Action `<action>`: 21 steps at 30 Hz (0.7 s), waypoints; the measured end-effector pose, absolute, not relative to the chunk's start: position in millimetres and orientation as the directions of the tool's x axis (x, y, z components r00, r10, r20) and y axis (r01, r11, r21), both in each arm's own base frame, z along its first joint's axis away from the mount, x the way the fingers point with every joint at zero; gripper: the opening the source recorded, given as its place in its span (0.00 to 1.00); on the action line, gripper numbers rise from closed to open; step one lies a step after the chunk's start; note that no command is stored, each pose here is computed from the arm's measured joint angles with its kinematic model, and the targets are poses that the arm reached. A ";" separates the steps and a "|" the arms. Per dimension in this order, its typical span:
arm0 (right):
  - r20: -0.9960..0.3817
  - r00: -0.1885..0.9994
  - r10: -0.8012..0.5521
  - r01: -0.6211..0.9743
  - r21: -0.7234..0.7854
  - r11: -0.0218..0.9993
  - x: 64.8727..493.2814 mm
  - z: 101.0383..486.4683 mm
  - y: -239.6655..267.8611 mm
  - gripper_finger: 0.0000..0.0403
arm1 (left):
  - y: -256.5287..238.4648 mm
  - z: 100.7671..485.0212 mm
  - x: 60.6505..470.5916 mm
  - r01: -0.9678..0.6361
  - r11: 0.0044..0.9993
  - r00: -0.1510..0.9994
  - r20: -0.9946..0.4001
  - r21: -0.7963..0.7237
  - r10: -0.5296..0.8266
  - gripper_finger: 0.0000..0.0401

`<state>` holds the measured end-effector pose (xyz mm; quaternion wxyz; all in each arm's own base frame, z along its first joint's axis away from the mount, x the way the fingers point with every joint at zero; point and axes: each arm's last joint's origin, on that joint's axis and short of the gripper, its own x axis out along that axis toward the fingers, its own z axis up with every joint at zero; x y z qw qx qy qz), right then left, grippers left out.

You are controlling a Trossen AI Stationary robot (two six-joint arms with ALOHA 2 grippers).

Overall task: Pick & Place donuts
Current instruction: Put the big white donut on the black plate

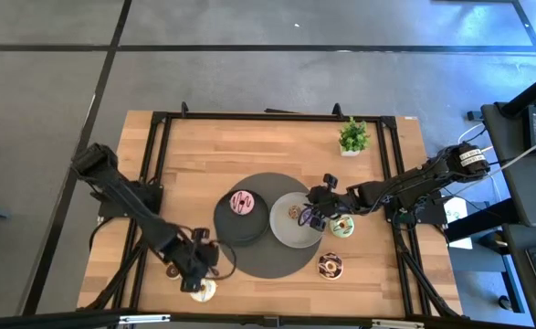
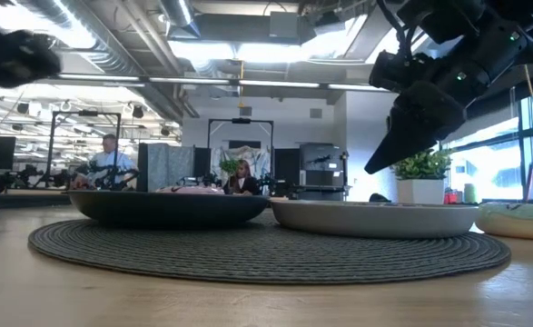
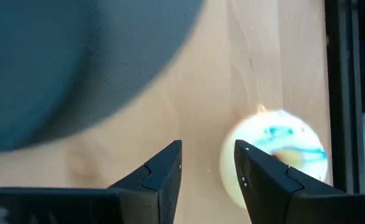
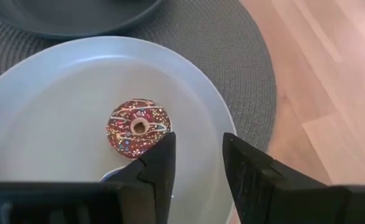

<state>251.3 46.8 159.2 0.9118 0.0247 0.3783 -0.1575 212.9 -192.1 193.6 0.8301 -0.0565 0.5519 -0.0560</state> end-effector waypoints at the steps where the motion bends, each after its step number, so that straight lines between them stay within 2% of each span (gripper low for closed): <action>1: -0.698 0.664 -0.269 0.314 -0.066 0.947 251.3 159.2 46.8 0.33 | -195.8 188.4 212.0 0.032 0.987 0.361 -0.919 -0.158 -0.159 0.35; 7: -0.694 0.668 -0.270 0.348 -0.030 0.937 251.6 159.6 46.8 0.33 | -208.8 166.1 207.6 0.032 0.989 0.267 -0.952 -0.147 -0.150 0.35; 21: -0.686 0.666 -0.293 0.365 -0.043 0.930 251.6 159.8 46.1 0.33 | -212.0 158.9 208.1 -0.015 0.987 0.244 -0.958 -0.161 -0.153 0.34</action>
